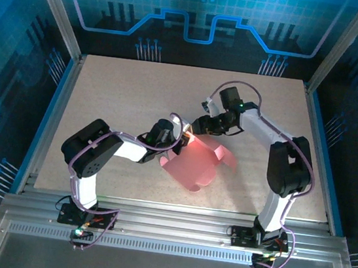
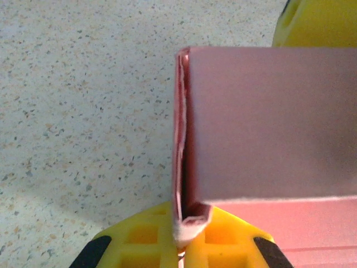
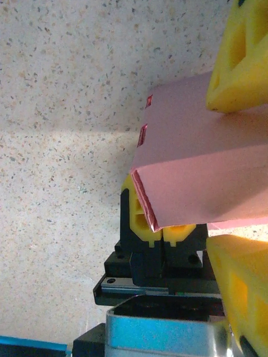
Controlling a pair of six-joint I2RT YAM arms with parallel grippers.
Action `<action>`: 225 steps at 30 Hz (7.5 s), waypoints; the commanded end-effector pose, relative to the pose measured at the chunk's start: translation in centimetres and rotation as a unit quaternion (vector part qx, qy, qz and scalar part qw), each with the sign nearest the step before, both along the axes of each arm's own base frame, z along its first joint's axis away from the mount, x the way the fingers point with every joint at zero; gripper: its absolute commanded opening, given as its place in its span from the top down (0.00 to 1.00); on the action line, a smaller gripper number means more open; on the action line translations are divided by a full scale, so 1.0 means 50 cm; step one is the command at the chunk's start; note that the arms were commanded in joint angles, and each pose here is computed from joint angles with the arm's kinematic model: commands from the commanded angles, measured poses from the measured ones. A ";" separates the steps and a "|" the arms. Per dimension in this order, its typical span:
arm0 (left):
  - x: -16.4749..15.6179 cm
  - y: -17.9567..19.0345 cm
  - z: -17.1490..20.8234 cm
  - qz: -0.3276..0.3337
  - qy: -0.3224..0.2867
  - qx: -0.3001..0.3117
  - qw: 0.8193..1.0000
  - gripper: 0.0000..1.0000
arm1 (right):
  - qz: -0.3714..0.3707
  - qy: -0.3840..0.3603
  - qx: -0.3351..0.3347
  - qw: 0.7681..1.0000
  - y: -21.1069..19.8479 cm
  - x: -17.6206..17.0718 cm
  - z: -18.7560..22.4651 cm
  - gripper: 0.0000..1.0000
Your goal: Fold the paper box
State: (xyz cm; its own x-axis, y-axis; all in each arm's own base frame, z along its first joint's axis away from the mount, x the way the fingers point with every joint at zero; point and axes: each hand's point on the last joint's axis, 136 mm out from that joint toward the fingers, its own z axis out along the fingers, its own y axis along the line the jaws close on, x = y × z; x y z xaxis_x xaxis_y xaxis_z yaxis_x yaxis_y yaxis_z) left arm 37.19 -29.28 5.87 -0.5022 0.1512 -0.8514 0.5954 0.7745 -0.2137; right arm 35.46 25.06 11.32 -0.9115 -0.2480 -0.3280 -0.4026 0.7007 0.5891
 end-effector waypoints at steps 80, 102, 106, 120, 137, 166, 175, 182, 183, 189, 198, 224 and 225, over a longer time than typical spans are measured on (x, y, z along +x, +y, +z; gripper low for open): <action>-0.078 0.107 0.079 -0.094 0.245 0.167 0.950 0.89 | -0.178 -0.038 0.026 0.983 -0.095 0.103 0.047 0.20; -0.052 0.124 0.061 -0.115 0.399 0.312 0.855 0.54 | -0.158 -0.035 0.030 0.986 -0.135 0.100 0.027 0.19; -0.037 0.103 0.080 -0.116 0.377 0.285 0.873 0.38 | -0.142 -0.031 0.040 0.989 -0.124 0.099 0.025 0.19; -0.038 0.081 0.209 -0.121 0.264 0.090 0.953 0.15 | -0.066 -0.102 0.001 0.993 -0.088 0.080 0.063 0.18; -0.096 0.283 0.244 0.048 0.014 -0.067 0.997 0.04 | 0.113 -0.151 -0.201 0.961 0.101 0.026 0.021 0.09; -0.108 0.274 0.193 0.032 0.044 -0.066 0.996 0.02 | 0.101 -0.082 -0.276 0.952 0.137 0.031 -0.045 0.30; -0.107 0.267 0.182 0.025 0.053 -0.069 0.996 0.02 | 0.084 -0.073 -0.296 0.949 0.145 0.036 -0.060 0.38; -0.108 0.267 0.176 0.024 0.056 -0.067 0.996 0.01 | 0.082 -0.077 -0.308 0.945 0.136 0.041 -0.060 0.48; -0.108 0.267 0.177 0.024 0.057 -0.068 0.996 0.01 | 0.083 -0.077 -0.309 0.944 0.136 0.041 -0.059 0.48; -0.108 0.265 0.176 0.022 0.058 -0.069 0.996 0.01 | 0.083 -0.079 -0.311 0.944 0.136 0.039 -0.056 0.58; -0.107 0.264 0.175 0.021 0.061 -0.069 0.996 0.01 | 0.084 -0.087 -0.318 0.940 0.135 0.041 -0.053 0.50; -0.106 0.244 0.173 0.003 0.063 -0.065 0.996 0.01 | 0.094 -0.096 -0.292 0.947 0.166 0.038 -0.025 0.30; -0.104 0.240 0.176 0.002 0.058 -0.066 0.996 0.01 | 0.092 -0.100 -0.284 0.949 0.168 0.039 -0.014 0.24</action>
